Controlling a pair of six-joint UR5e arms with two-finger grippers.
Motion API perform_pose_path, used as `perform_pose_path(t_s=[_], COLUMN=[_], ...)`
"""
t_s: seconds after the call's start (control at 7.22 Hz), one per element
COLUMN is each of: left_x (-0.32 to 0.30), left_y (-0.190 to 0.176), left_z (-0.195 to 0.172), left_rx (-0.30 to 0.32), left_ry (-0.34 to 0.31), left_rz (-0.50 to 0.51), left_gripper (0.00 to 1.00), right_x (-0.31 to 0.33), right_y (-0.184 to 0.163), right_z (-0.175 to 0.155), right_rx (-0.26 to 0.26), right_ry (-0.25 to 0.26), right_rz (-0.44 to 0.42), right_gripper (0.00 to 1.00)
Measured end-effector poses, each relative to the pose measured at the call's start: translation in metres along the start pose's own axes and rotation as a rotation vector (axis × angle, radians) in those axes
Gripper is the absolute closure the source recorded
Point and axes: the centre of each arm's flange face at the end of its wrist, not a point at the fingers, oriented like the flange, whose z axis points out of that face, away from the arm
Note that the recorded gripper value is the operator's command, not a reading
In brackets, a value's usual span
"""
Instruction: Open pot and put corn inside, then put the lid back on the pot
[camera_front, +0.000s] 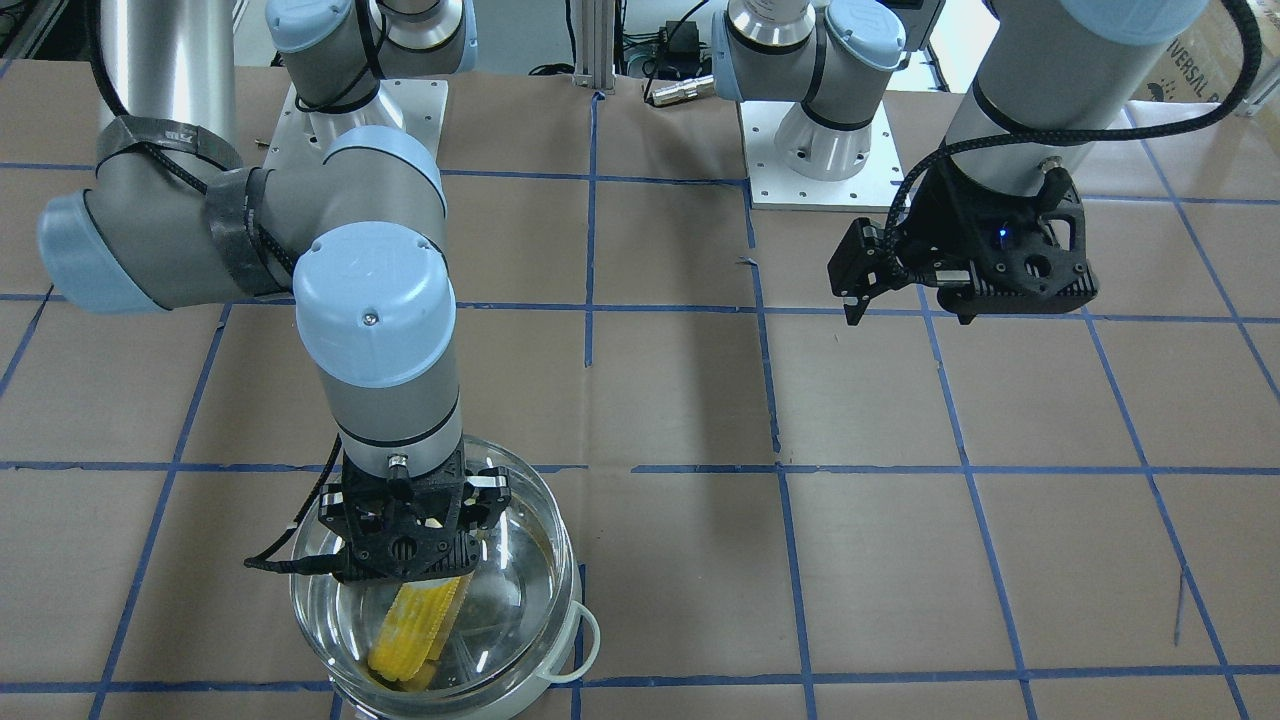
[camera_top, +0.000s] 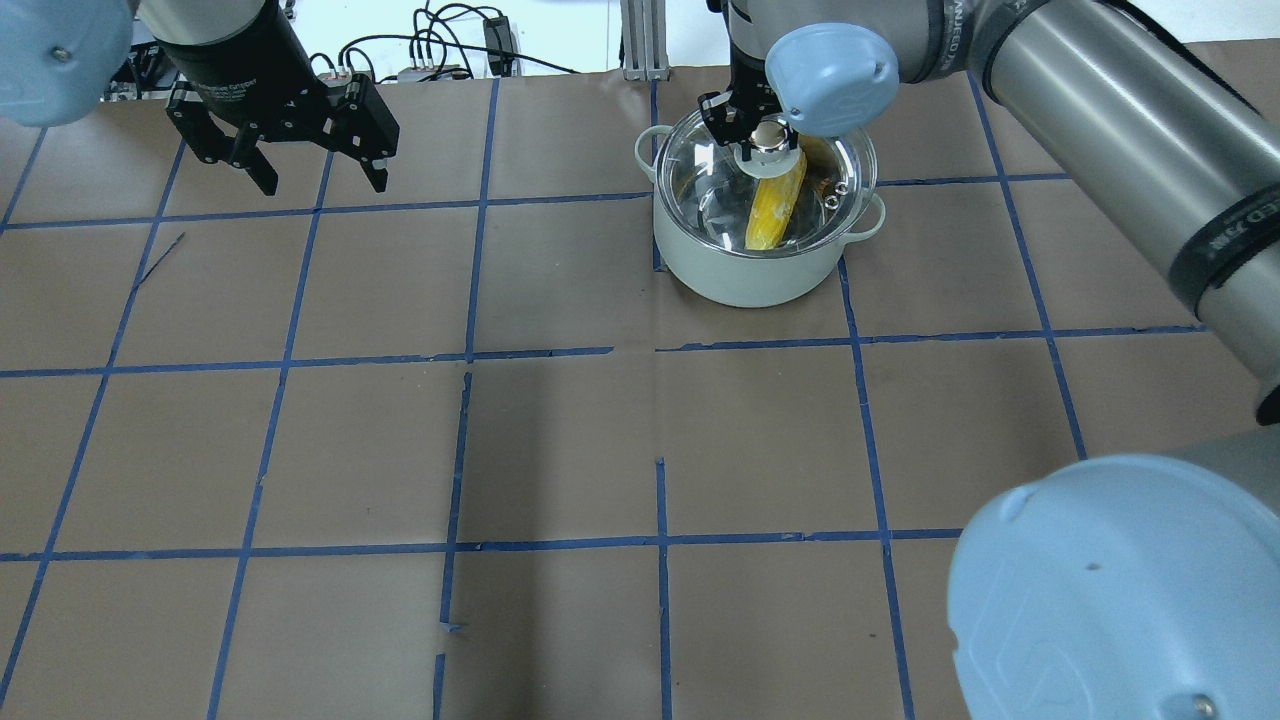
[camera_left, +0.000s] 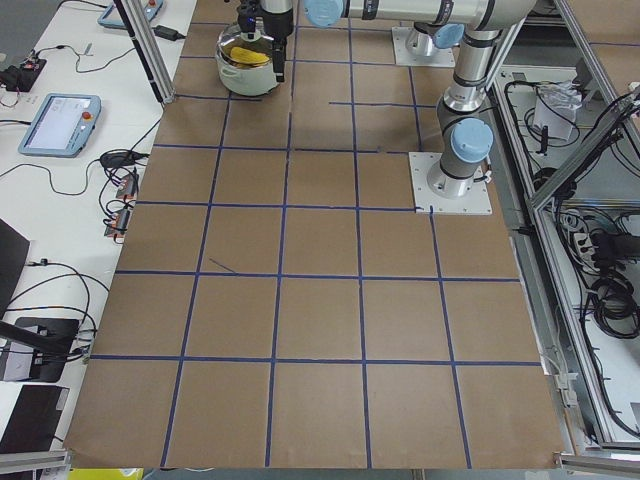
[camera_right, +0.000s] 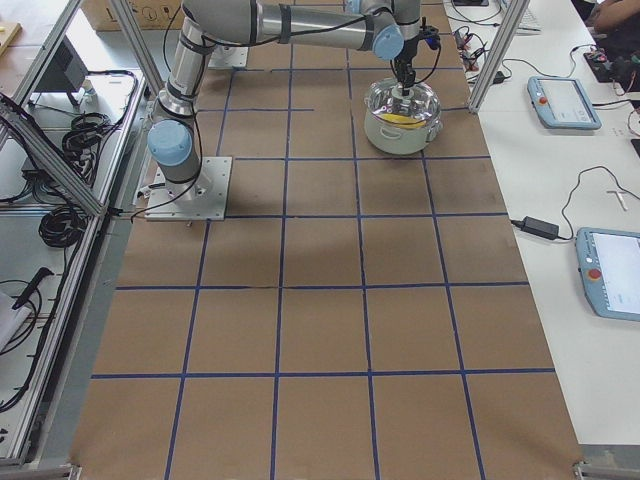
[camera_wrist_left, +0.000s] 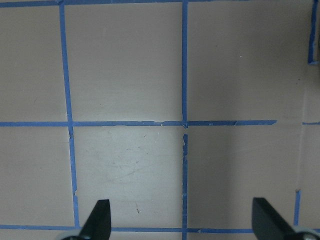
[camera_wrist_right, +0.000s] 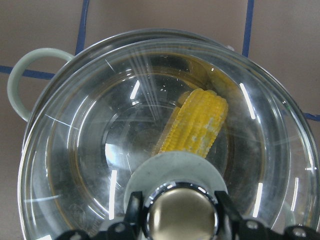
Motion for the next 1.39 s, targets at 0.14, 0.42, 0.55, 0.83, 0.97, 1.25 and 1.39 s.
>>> perform_pose_path(t_s=[0.14,0.42,0.55,0.83,0.97,1.25,1.39], left_x=[0.0003,0.0008,0.0009,0.0010,0.0008,0.0010,0.0013], left_y=[0.0002,0.0003,0.0004,0.0005,0.0004,0.0002,0.0003], left_z=[0.0016,0.0042,0.0049,0.0045,0.0042,0.0051,0.0052], left_rx=[-0.002,-0.004,-0.005,-0.004,-0.003,-0.006,-0.005], left_ry=[0.001,0.001,0.001,0.001,0.001,0.001,0.001], left_rz=[-0.001,-0.001,-0.001,-0.001,-0.001,-0.001,0.000], left_gripper=[0.00,0.00,0.00,0.00,0.00,0.00,0.00], right_x=[0.0000,-0.0005,-0.0010,-0.0011,-0.0010,-0.0014,-0.0016], right_y=[-0.0007,-0.0019,-0.0030,-0.0038,-0.0040,-0.0042,-0.0045], right_z=[-0.0004,0.0018,0.0048,0.0072,0.0078,0.0087,0.0095], right_rx=[0.005,0.010,0.012,0.013,0.014,0.014,0.014], right_ry=[0.000,0.001,0.000,0.001,0.001,0.000,-0.001], right_rz=[0.001,0.001,0.001,0.002,0.002,0.003,0.004], right_gripper=[0.90,0.90,0.90,0.90,0.90,0.90,0.90])
